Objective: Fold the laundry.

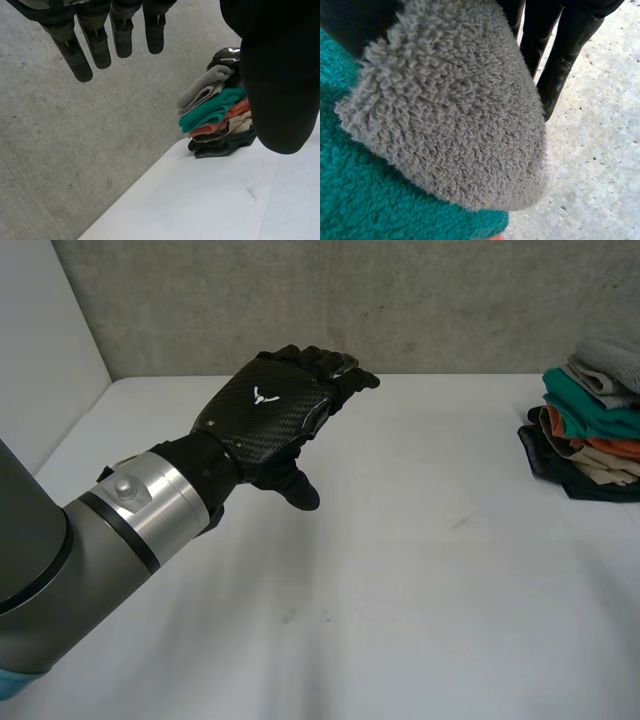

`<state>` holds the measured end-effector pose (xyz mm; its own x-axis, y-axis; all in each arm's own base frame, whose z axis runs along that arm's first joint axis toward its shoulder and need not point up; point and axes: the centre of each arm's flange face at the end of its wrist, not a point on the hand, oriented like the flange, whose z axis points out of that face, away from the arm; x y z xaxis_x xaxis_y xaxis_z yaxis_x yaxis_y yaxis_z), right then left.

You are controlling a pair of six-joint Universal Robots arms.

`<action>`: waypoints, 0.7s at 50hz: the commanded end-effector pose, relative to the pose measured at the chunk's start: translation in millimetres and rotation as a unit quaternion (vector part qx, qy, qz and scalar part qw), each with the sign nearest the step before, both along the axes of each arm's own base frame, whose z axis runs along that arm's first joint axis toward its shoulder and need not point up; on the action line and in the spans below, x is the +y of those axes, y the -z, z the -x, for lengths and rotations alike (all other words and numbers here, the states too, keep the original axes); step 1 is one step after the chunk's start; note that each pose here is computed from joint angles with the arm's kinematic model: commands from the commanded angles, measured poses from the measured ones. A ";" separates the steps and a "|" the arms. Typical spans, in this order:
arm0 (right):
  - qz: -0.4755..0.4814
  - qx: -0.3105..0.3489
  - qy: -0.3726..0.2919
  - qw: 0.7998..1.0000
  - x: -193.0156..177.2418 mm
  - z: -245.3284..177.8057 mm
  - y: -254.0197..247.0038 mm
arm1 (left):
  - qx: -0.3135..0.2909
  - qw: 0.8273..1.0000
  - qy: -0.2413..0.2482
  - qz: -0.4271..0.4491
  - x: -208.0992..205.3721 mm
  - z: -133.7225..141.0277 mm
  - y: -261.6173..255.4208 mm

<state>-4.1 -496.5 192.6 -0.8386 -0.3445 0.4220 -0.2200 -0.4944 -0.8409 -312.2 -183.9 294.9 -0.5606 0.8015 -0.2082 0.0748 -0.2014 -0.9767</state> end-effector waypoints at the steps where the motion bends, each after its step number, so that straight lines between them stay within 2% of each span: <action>1: -0.015 0.004 -0.012 1.000 2.2 0.8 8.4 | 0.000 1.000 0.001 -0.002 0.1 0.4 0.9; 7: -0.043 -0.022 0.009 0.999 6.7 2.2 3.3 | 0.001 1.000 0.001 0.000 0.6 0.1 -0.6; 11: -0.077 -0.052 0.049 0.995 19.4 14.0 -23.3 | 0.002 1.000 0.001 0.002 1.2 0.3 -1.6; 16: -0.134 -0.074 0.120 0.981 44.9 55.9 -41.2 | 0.002 1.000 0.002 0.002 1.7 0.6 -1.6; 19: -0.155 -0.049 0.179 0.970 60.3 88.8 -43.0 | 0.002 1.000 0.001 0.003 0.9 0.5 -2.5; 23: -0.166 0.029 0.282 0.945 79.2 136.0 -43.1 | 0.004 1.000 0.002 0.005 1.2 0.9 -4.4; 24: -0.159 0.074 0.334 0.926 83.7 155.0 -48.9 | 0.004 1.000 0.002 0.005 1.2 0.9 -4.7; 27: -0.140 0.139 0.426 0.883 88.0 183.3 -66.7 | 0.007 1.000 0.002 0.005 1.8 0.6 -6.2; 28: -0.123 0.172 0.480 0.852 87.9 195.2 -80.8 | 0.009 1.000 0.003 0.006 1.8 0.6 -7.3; 30: -0.111 0.184 0.515 0.830 85.3 199.5 -90.1 | 0.015 1.000 0.002 0.003 1.7 0.0 -9.2; 31: -0.104 0.182 0.523 0.826 82.5 196.0 -96.1 | 0.017 1.000 0.002 0.002 1.4 -0.3 -10.2; 35: -0.041 0.147 0.492 0.857 68.2 153.7 -132.6 | 0.027 1.000 0.000 -0.001 0.3 -1.5 -15.0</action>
